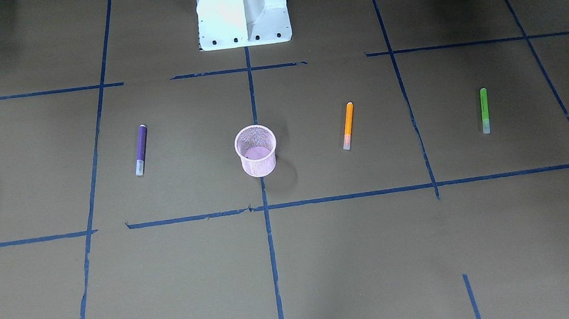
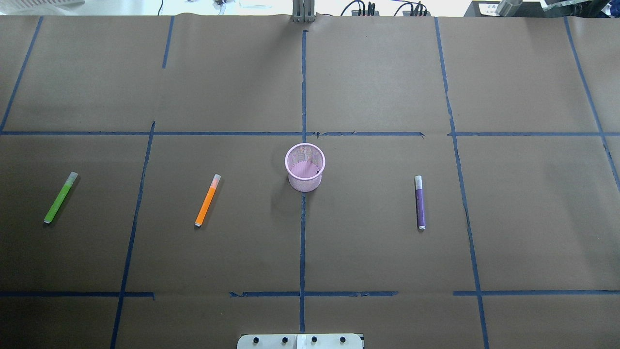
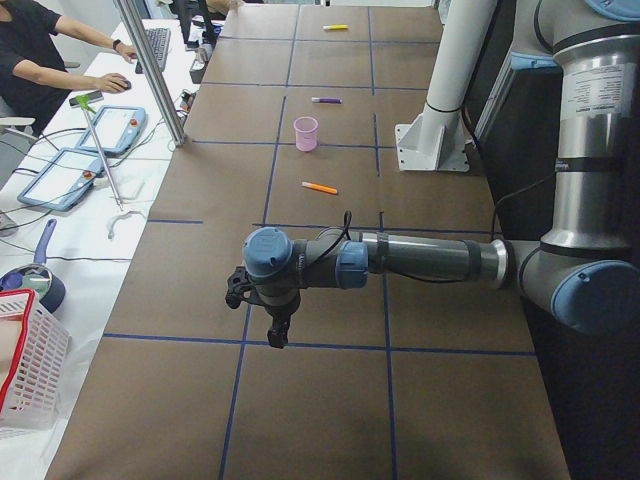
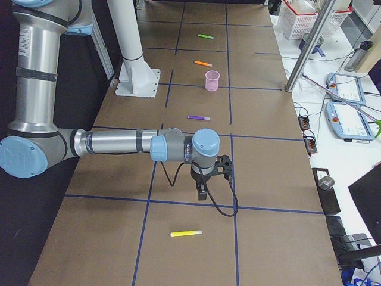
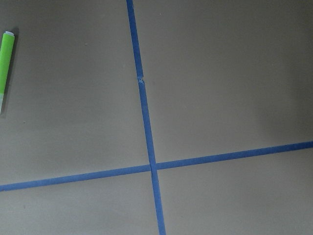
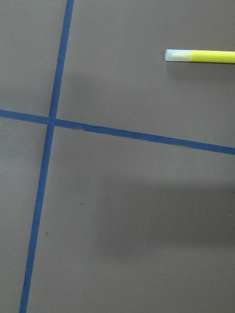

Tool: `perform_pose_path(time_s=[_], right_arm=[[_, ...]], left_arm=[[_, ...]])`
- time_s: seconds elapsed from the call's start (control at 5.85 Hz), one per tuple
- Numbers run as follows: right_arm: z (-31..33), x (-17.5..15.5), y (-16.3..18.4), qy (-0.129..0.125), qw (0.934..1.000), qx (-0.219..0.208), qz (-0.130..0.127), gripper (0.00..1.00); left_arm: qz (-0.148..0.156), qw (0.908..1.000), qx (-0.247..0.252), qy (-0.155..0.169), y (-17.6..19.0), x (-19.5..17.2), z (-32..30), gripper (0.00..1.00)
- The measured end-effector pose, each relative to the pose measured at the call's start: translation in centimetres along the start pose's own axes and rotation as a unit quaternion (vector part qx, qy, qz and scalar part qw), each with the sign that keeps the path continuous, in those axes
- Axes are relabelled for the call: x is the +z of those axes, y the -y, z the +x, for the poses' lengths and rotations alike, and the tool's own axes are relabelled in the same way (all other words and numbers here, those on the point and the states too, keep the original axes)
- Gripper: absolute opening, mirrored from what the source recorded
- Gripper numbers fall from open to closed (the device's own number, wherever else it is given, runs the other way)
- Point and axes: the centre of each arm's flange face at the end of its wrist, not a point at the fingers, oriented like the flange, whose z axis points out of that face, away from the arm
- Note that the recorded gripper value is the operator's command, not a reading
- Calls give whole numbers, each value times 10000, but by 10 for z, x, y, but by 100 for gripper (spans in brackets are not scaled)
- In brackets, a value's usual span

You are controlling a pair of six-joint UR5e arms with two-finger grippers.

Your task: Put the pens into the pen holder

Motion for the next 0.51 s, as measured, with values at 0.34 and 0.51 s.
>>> perform_pose_path(time_s=[0.34,0.51], right_arm=[[-2,-3,0,-6,10000,-36,26,100],[-3,-3,1,-7,10000,-27,33,100]], left_arm=[[58,9999,135,14,-1,1,2,100],[68,9998,168,5,-3,2,3,100]])
